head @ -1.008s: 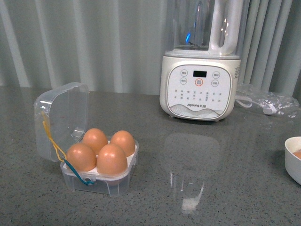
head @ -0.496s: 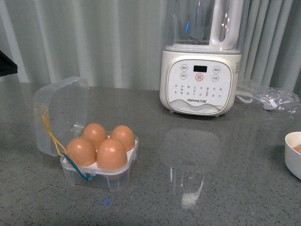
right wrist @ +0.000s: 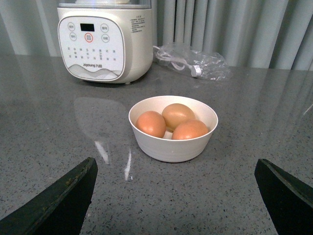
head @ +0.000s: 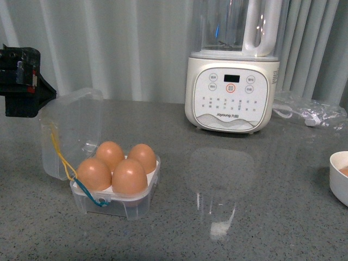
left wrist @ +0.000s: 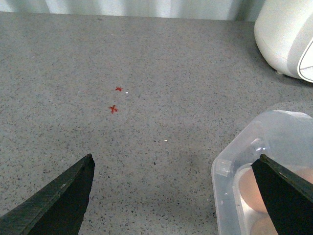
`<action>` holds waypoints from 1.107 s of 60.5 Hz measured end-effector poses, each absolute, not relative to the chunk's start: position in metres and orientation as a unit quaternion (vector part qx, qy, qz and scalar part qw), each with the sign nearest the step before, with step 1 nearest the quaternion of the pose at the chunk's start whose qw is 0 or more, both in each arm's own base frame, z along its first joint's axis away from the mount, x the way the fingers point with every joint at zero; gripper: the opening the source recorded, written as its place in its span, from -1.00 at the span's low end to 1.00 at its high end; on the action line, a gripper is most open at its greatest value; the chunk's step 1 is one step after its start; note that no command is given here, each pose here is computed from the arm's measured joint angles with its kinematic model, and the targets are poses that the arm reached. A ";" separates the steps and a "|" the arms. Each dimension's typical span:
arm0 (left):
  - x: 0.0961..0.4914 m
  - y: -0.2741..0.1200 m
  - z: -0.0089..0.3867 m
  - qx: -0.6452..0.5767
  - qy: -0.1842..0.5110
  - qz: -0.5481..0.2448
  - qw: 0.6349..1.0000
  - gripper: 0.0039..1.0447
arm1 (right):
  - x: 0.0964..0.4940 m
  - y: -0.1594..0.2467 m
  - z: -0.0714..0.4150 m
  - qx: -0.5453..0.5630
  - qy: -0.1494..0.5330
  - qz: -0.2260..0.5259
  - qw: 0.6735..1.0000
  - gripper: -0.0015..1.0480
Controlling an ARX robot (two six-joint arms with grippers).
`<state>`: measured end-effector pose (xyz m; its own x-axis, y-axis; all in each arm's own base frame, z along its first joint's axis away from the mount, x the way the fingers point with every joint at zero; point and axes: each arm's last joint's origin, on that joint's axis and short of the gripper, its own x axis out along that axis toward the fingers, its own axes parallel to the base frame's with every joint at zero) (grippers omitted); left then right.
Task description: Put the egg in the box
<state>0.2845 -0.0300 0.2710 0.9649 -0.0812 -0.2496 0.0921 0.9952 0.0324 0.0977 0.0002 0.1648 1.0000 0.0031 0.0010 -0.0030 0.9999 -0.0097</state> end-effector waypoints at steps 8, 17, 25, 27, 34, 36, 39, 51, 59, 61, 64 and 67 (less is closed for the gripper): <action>0.286 -0.033 0.269 0.039 0.126 -0.049 0.990 0.87 | 0.098 0.000 0.165 -0.005 0.000 0.002 1.000 0.86; 0.283 -0.042 0.270 0.033 0.125 -0.065 0.989 0.87 | 0.098 0.000 0.165 -0.005 0.000 0.002 1.000 0.86; 0.277 -0.055 0.272 0.011 0.134 -0.097 0.986 0.87 | 0.098 0.000 0.165 -0.005 0.000 0.002 1.000 0.86; 0.276 -0.058 0.272 0.009 0.135 -0.104 0.985 0.87 | 0.098 0.000 0.165 -0.005 0.000 0.002 1.000 0.86; 0.270 -0.070 0.272 -0.012 0.149 -0.135 0.980 0.87 | 0.098 0.000 0.165 -0.005 0.000 0.002 1.000 0.86; 0.268 -0.073 0.272 -0.015 0.153 -0.140 0.978 0.87 | 0.098 0.000 0.165 -0.005 0.000 0.002 1.000 0.86; 0.266 -0.079 0.272 -0.013 0.156 -0.148 0.976 0.87 | 0.098 0.000 0.165 -0.005 0.000 0.002 1.000 0.86; 0.257 -0.099 0.270 0.008 0.166 -0.177 0.970 0.87 | 0.098 0.000 0.165 -0.005 0.000 0.002 1.000 0.86; 0.253 -0.106 0.266 0.024 0.176 -0.187 0.966 0.87 | 0.098 0.000 0.165 -0.005 0.000 0.002 1.000 0.86; 0.252 -0.107 0.265 0.026 0.177 -0.186 0.966 0.87 | 0.098 0.000 0.165 -0.005 0.000 0.002 1.000 0.86; 0.252 -0.106 0.265 0.027 0.179 -0.184 0.966 0.87 | 0.098 0.000 0.165 -0.005 0.000 0.002 1.000 0.86; 0.251 -0.106 0.265 0.027 0.179 -0.182 0.966 0.87 | 0.098 0.000 0.165 -0.005 0.000 0.002 1.000 0.86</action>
<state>0.2513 -0.1057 0.2653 0.8691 -0.3427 -0.3567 0.3621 0.9320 -0.0132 0.0977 0.0002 0.1648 1.0000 0.0031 0.0010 -0.0030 1.0000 -0.0093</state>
